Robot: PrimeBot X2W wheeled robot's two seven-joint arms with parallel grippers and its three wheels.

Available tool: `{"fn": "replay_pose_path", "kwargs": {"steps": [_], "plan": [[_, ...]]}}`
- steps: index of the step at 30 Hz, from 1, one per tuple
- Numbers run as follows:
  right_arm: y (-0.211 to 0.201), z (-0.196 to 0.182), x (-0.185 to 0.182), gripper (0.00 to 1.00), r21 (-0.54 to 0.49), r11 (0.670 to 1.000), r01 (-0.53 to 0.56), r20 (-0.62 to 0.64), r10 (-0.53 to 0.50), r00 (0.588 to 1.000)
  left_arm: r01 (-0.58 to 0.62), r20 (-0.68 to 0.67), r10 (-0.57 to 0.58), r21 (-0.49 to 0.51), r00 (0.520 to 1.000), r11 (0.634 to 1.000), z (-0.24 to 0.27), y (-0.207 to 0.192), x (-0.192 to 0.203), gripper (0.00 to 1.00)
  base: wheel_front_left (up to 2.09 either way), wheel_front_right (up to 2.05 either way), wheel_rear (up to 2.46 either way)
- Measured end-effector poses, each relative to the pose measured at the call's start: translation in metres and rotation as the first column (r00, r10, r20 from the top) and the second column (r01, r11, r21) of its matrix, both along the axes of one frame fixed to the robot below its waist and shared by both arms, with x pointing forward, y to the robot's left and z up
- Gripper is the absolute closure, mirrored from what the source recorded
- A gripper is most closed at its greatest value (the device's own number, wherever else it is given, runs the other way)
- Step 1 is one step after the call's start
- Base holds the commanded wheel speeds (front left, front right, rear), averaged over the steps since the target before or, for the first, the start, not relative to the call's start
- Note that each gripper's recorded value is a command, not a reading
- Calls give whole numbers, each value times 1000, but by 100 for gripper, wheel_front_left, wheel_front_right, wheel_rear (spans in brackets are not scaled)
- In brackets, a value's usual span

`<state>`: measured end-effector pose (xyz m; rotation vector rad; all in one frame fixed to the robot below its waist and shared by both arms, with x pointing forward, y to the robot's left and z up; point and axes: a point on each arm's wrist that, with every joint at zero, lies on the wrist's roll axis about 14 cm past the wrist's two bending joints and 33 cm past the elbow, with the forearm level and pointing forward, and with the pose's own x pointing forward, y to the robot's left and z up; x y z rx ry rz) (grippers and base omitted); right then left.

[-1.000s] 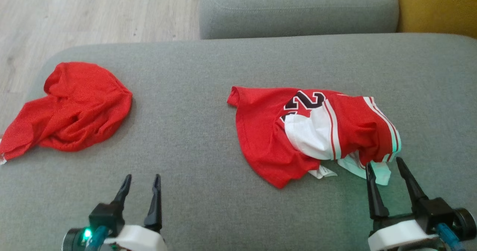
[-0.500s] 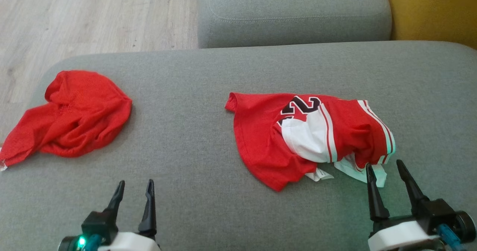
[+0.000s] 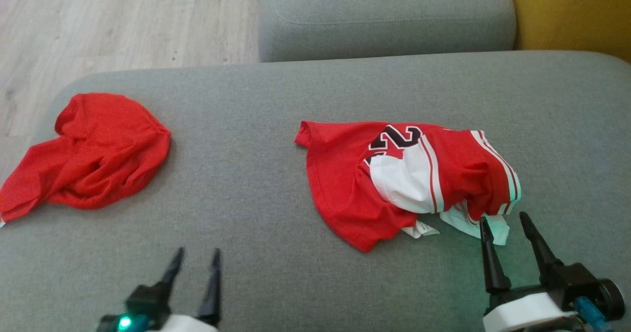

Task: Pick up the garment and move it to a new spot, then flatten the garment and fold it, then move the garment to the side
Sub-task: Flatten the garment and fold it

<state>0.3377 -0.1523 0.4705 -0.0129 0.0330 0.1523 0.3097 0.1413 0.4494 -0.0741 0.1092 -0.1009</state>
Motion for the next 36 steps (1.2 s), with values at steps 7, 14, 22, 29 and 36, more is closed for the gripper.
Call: {"fn": "replay_pose_path", "kwargs": {"steps": [7, 14, 22, 29, 36], "plan": [[2, -5, -2, 0, 3, 1000, -1, -17, 2, 1000, 204, -81, -213, -108, 974, 973, -9, -67, 18, 0, 0, 0, 0], [-4, 1, 10, 0, 14, 1000, 20, 2, -20, 1000, 369, -272, -438, -271, 857, 889, -29, -146, 26, 0, 0, 0, 0], [-24, -8, 10, 0, 9, 996, 86, -29, -86, 996, 424, -437, -521, -305, 733, 853, -62, -187, 22, 0, 0, 0, 0], [-37, -8, 15, 0, 2, 992, 125, -32, -125, 992, 449, -446, -536, -292, 717, 844, -68, -204, 35, 0, 0, 0, 0], [-42, -7, 15, 0, -1, 990, 140, -28, -140, 990, 453, -419, -551, -316, 722, 834, -66, -212, 40, 100, 0, 0, 0]]}}
